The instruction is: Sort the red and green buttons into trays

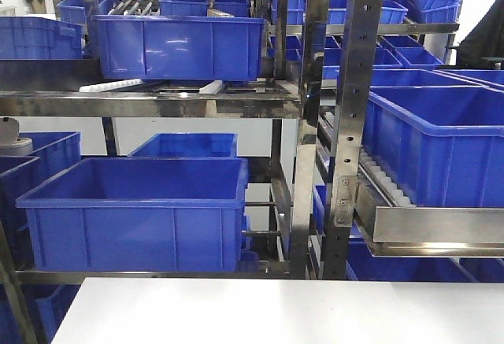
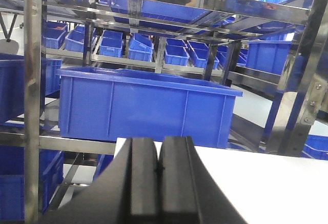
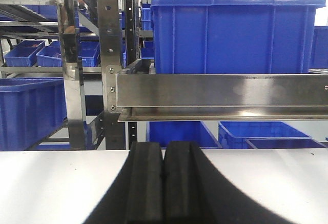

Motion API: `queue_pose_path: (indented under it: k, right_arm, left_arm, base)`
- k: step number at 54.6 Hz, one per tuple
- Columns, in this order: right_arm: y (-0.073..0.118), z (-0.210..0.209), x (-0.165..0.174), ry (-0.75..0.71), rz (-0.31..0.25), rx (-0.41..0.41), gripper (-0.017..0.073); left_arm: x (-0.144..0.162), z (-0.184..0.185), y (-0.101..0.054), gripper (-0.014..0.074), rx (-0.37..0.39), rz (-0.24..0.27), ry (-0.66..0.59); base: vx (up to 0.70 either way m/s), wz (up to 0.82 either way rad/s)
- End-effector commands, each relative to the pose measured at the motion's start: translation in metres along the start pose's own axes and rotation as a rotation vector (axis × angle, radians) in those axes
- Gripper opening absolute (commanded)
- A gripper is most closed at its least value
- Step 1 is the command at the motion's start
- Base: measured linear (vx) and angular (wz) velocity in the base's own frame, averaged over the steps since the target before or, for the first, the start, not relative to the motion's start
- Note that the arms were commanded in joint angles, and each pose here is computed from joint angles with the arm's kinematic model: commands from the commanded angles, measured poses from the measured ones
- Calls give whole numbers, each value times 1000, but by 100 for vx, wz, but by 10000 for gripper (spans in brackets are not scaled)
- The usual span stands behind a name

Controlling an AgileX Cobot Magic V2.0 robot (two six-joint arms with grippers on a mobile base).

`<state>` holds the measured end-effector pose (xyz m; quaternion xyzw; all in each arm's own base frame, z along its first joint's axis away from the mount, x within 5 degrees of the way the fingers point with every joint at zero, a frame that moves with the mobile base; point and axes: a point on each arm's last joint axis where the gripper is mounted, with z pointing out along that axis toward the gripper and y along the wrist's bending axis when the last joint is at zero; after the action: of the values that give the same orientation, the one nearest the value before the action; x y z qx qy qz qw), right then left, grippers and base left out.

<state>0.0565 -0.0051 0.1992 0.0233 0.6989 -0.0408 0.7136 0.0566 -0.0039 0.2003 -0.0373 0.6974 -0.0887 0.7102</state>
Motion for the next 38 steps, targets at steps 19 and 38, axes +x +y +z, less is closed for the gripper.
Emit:
queue_pose_path:
  k: [19, 38]
  right_arm:
    - [0, 0, -4, -79, -12, 4, -9]
    - [0, 0, -4, -79, -12, 4, -9]
  left_arm:
    - [-15, -2, -3, -3, 25, -11, -113]
    - [-15, -2, -3, -3, 26, -11, -115]
  base:
    - [0, 0]
    - [0, 0]
